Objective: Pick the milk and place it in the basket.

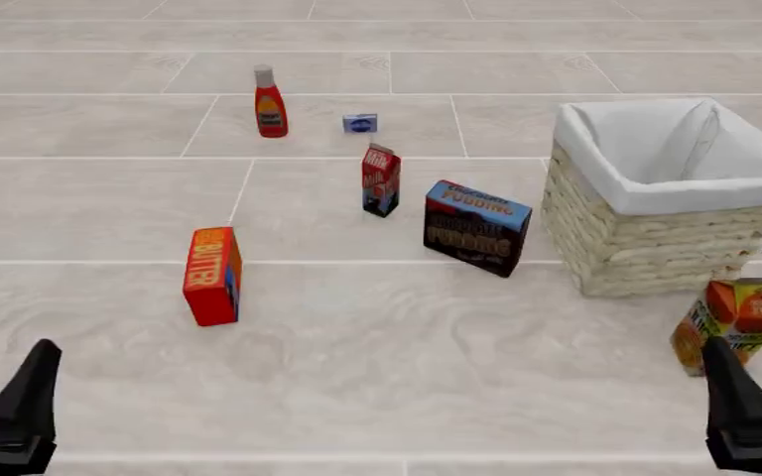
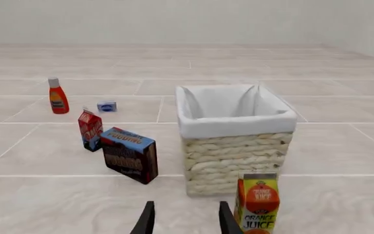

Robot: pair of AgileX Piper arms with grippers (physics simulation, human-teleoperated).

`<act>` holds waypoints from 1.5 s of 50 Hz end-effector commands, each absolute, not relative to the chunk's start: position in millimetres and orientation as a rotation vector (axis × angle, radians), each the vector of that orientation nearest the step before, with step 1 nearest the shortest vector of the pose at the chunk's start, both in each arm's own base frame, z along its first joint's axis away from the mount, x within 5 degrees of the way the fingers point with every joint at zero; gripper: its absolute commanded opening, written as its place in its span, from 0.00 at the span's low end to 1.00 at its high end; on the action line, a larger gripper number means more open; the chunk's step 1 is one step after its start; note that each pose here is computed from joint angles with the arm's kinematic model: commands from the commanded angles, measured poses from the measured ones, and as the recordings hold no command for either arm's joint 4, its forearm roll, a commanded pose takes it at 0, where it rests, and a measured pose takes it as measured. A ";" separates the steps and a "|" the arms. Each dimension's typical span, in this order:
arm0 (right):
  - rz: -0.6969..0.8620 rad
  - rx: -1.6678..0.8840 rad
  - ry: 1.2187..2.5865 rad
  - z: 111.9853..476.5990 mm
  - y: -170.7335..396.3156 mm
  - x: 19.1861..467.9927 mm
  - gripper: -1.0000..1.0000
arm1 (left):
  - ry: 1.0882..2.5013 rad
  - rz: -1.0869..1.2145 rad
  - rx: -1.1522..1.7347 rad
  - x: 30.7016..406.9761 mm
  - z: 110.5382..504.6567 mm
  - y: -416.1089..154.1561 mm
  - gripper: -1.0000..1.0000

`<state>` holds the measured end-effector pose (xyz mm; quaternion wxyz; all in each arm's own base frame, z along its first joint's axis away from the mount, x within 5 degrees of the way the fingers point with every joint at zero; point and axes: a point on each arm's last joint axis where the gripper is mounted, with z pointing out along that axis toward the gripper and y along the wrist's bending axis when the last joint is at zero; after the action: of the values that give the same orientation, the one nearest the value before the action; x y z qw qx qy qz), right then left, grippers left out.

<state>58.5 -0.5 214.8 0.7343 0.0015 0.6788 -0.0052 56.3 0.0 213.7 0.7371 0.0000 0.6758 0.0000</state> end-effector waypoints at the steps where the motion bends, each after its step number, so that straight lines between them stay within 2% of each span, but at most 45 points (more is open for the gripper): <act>1: 0.037 -0.020 1.494 225.7 2.4 67.0 1.00 | 1.485 0.000 0.000 56.6 214.4 0.0 1.00; 6: 0.091 -0.027 1.492 238.6 5.6 74.8 1.00 | 1.485 0.000 0.000 56.6 214.4 0.0 1.00; 11: 0.072 -0.008 1.513 249.2 4.8 95.1 1.00 | 1.485 0.000 0.000 56.6 214.4 0.0 1.00; 18: 0.135 -0.110 1.500 280.1 18.1 114.3 1.00 | 1.485 0.000 0.000 56.6 214.4 0.0 1.00; 28: 0.108 -0.219 1.523 309.1 31.1 145.3 1.00 | 1.485 0.000 0.000 56.6 214.4 0.0 1.00; 36: 0.158 -0.280 1.526 338.4 47.9 165.3 1.00 | 1.485 0.000 0.000 56.6 214.4 0.0 1.00; 41: 0.163 -0.330 1.560 350.1 60.1 185.4 1.00 | 1.485 0.000 0.000 56.6 214.4 0.0 1.00; 48: 0.198 -0.431 1.679 359.3 92.3 227.7 1.00 | 1.485 0.000 0.000 56.6 214.4 0.0 1.00; 54: 0.249 -0.464 1.701 376.3 111.2 237.8 1.00 | 1.485 0.000 0.000 56.6 214.4 0.0 1.00; 57: 0.243 -0.507 1.760 382.9 124.4 255.7 1.00 | 1.485 0.000 0.000 56.6 214.4 0.0 1.00; 67: 0.221 -0.565 1.808 415.1 145.3 289.9 1.00 | 1.485 0.000 0.000 56.6 214.4 0.0 1.00; 75: 0.218 -0.581 1.862 423.0 164.3 325.6 1.00 | 1.485 0.000 0.000 56.6 214.4 0.0 1.00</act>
<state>286.4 140.3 410.9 0.5860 -0.2311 0.7705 0.0971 56.6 0.0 214.4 0.7368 0.0000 0.6761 0.0000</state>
